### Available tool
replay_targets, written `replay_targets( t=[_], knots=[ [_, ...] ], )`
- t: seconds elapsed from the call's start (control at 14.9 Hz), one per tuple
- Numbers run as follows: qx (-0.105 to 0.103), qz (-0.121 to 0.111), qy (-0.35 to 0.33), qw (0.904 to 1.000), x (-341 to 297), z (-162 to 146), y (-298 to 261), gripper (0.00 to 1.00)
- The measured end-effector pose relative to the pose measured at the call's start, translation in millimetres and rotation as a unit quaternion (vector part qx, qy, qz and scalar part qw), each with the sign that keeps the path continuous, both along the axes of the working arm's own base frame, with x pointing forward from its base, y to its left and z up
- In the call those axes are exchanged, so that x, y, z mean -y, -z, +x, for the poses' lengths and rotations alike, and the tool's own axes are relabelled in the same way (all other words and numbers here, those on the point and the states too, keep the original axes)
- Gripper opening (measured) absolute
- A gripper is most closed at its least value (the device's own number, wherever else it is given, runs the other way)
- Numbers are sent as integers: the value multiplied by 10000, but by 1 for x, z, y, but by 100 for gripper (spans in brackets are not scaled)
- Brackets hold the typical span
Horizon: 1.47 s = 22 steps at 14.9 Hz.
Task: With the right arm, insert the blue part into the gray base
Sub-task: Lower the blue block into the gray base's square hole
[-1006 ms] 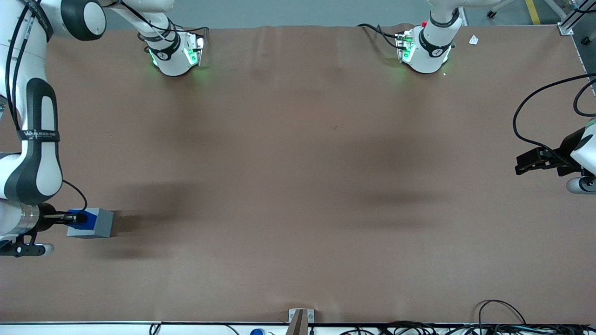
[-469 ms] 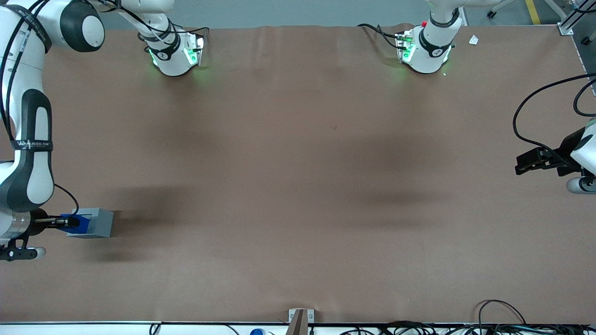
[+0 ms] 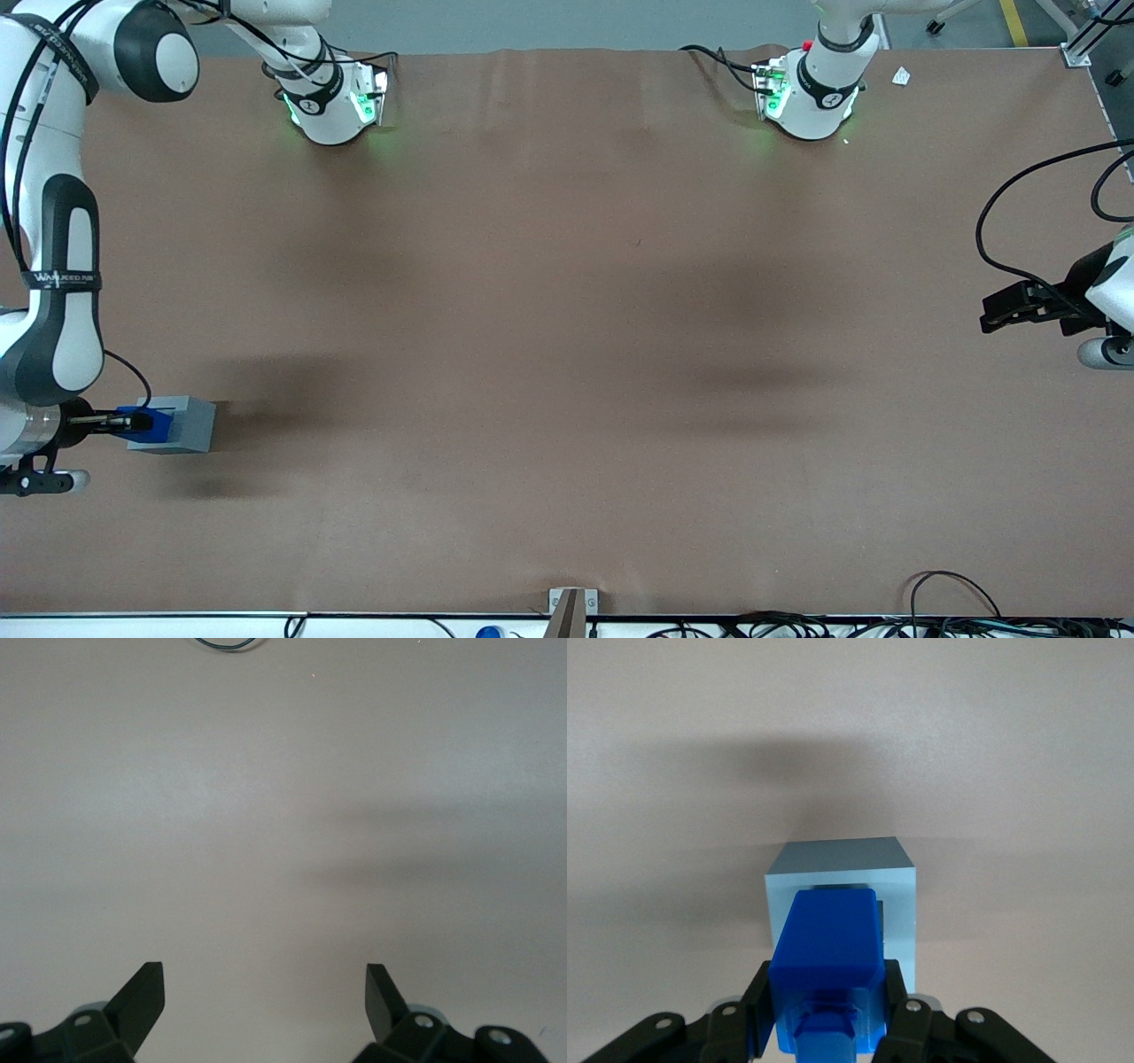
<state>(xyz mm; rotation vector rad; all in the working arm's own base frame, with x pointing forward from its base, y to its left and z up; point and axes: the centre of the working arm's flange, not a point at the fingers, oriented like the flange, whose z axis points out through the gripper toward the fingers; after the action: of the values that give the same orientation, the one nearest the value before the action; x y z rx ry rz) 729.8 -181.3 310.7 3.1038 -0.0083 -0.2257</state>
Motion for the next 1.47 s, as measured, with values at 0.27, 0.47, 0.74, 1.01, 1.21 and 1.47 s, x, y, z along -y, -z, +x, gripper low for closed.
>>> replay_targets(
  t=[0.27,0.47,0.74,1.01,1.21,1.47],
  knots=[
    [-23,6,37,10000,5,-2,1,51],
    [-34,14,33,10000,5,-2,1,51],
    [-59,22,33,10000,4,-2,2,51],
    [-63,23,33,10000,4,-3,2,51],
    [-67,25,33,10000,4,-3,2,51],
    [-68,29,29,10000,4,-2,2,51]
  ],
)
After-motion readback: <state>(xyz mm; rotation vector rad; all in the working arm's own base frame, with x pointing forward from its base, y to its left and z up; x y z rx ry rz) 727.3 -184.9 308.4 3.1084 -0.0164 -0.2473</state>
